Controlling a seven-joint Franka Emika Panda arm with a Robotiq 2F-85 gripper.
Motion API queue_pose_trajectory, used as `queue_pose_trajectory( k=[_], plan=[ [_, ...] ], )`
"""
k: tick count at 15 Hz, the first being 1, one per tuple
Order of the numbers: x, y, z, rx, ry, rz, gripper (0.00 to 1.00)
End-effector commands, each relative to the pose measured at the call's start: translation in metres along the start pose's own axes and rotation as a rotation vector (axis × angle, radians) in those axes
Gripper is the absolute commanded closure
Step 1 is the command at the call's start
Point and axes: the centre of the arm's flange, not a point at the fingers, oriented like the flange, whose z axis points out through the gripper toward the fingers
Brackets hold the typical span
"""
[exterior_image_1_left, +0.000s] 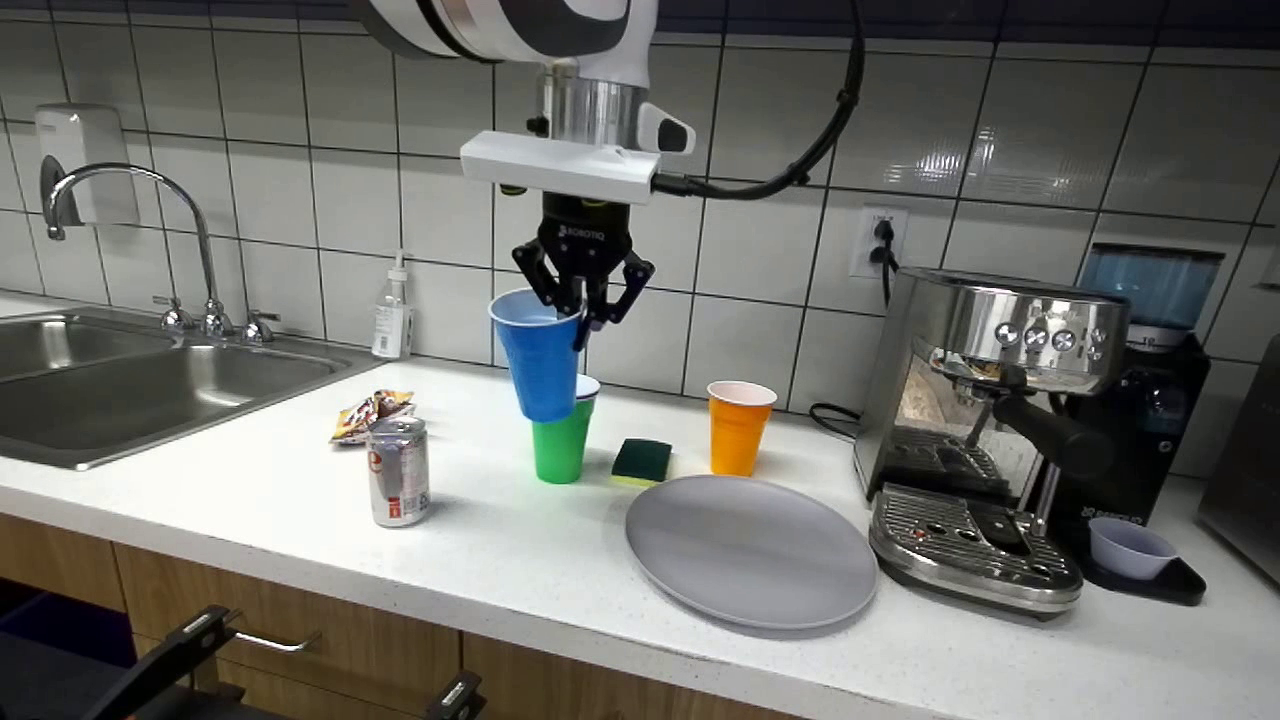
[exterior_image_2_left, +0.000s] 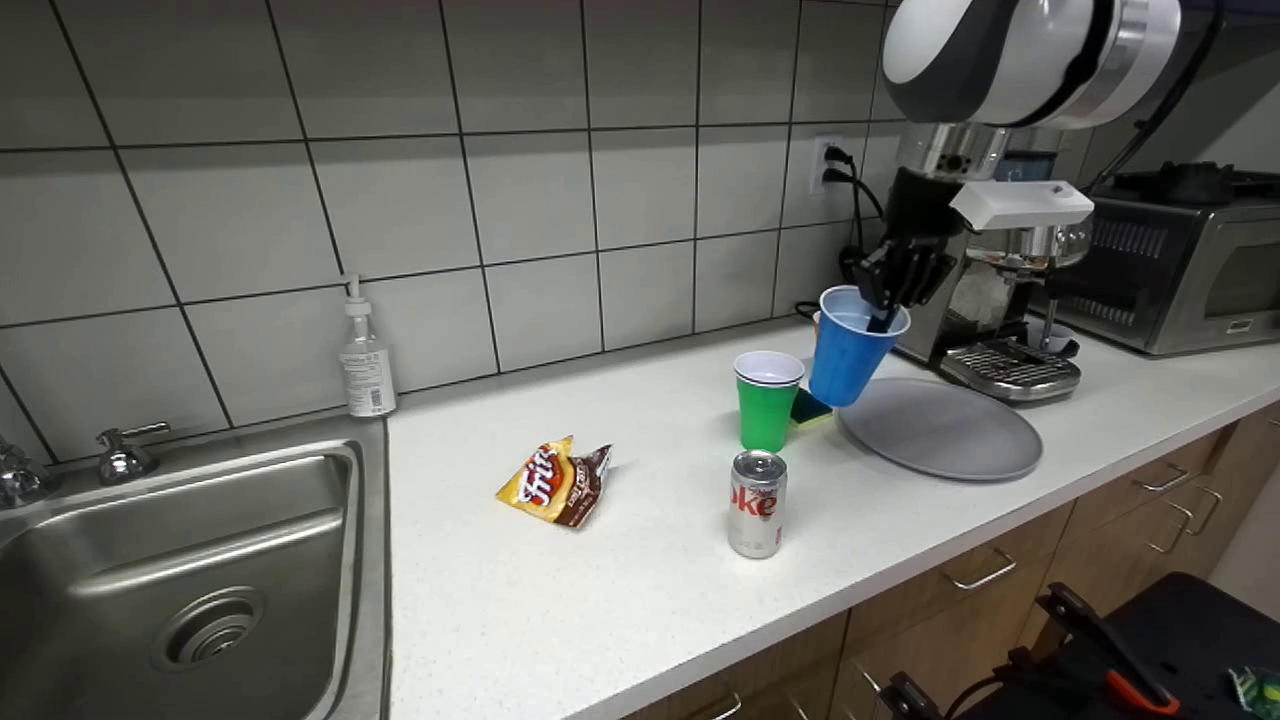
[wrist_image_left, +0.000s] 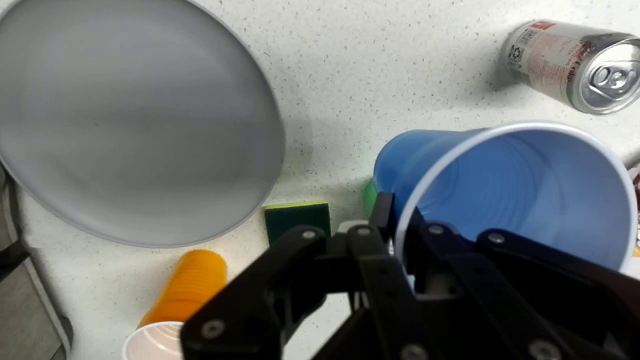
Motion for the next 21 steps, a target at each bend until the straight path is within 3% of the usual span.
queue_pose_trajectory(
  k=[1, 21],
  plan=[
    [0.006, 0.0, -0.019, 0.029, 0.02, -0.006, 0.99],
    [0.063, -0.009, -0.02, 0.009, 0.062, 0.003, 0.99]
  ],
)
